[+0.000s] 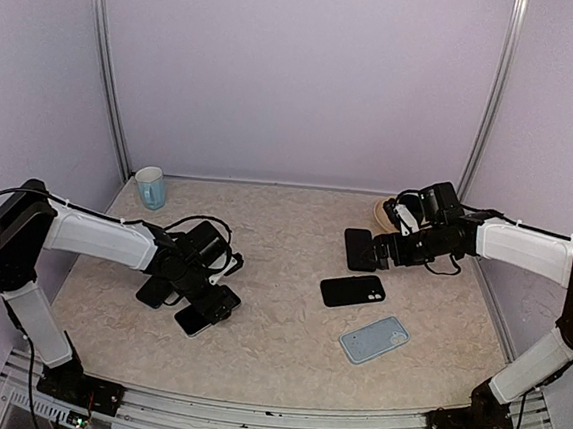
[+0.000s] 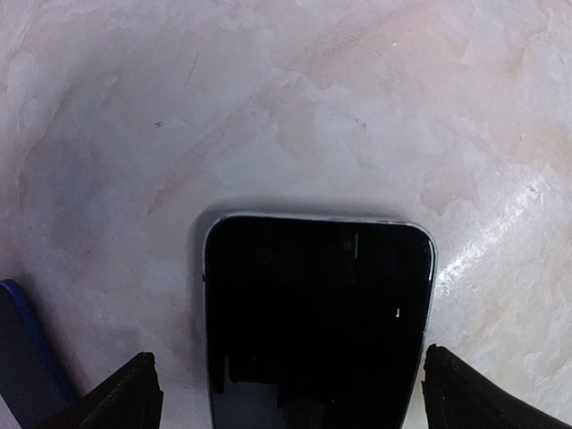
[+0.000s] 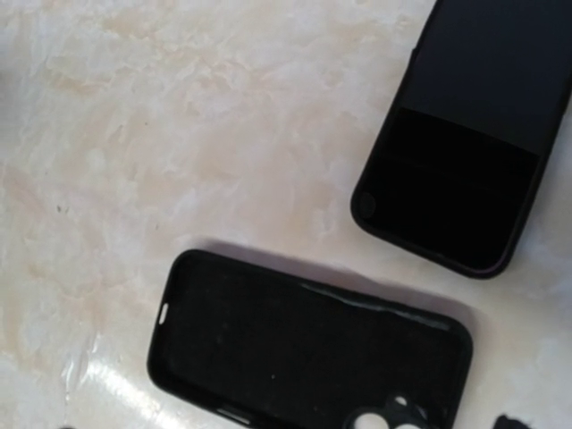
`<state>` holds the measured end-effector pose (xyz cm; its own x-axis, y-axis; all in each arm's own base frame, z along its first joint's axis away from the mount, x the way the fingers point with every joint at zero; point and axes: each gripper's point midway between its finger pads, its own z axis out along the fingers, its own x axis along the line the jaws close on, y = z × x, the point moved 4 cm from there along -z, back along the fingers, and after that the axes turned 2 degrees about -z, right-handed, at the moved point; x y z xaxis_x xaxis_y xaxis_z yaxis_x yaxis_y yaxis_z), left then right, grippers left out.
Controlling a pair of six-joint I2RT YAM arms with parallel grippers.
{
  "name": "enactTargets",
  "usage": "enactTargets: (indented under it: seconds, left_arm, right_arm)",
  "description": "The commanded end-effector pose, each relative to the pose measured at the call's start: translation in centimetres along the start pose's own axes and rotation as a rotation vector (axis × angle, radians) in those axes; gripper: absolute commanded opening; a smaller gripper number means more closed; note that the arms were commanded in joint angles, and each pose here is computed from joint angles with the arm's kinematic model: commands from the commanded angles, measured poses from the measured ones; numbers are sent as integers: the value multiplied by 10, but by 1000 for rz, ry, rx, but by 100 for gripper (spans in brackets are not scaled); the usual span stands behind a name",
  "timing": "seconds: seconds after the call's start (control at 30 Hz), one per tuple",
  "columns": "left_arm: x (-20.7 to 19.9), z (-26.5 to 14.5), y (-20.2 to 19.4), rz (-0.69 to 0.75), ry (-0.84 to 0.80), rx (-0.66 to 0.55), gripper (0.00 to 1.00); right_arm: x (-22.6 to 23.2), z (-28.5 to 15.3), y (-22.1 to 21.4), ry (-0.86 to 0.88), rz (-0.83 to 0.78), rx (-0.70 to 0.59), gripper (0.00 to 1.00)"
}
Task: Put the phone into the phone case
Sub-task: Pick up the phone from the center of the board.
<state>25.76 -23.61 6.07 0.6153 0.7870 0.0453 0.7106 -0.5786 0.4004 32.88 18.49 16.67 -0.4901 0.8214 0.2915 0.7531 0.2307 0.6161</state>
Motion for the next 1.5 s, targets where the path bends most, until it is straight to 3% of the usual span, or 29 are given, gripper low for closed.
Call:
enactTargets:
  seconds: [0.0, 0.2, 0.6, 0.8, 1.2, 1.47]
  left_arm:
    - [-6, 5, 1, 0, -24, 17, 99]
    - [-10, 11, -4, 10, -55, 46, 94]
    - [-23, 22, -17, 21, -143, 96, 53]
    - [-25, 18, -3, 6, -147, 50, 34]
    - [-37, -12, 42, 7, -140, -141, 17]
    - [-53, -29, 61, 24, -162, -221, 12]
  right_arm:
    - [5, -3, 2, 17, -14, -23, 100]
    - [7, -4, 3, 28, -12, -27, 100]
    - [16, -4, 5, 92, 5, -34, 100]
    - [23, -3, 5, 148, 30, -36, 100]
    - [53, 17, 6, 278, 53, -11, 100]
    - [73, 30, 5, 339, 57, 12, 99]
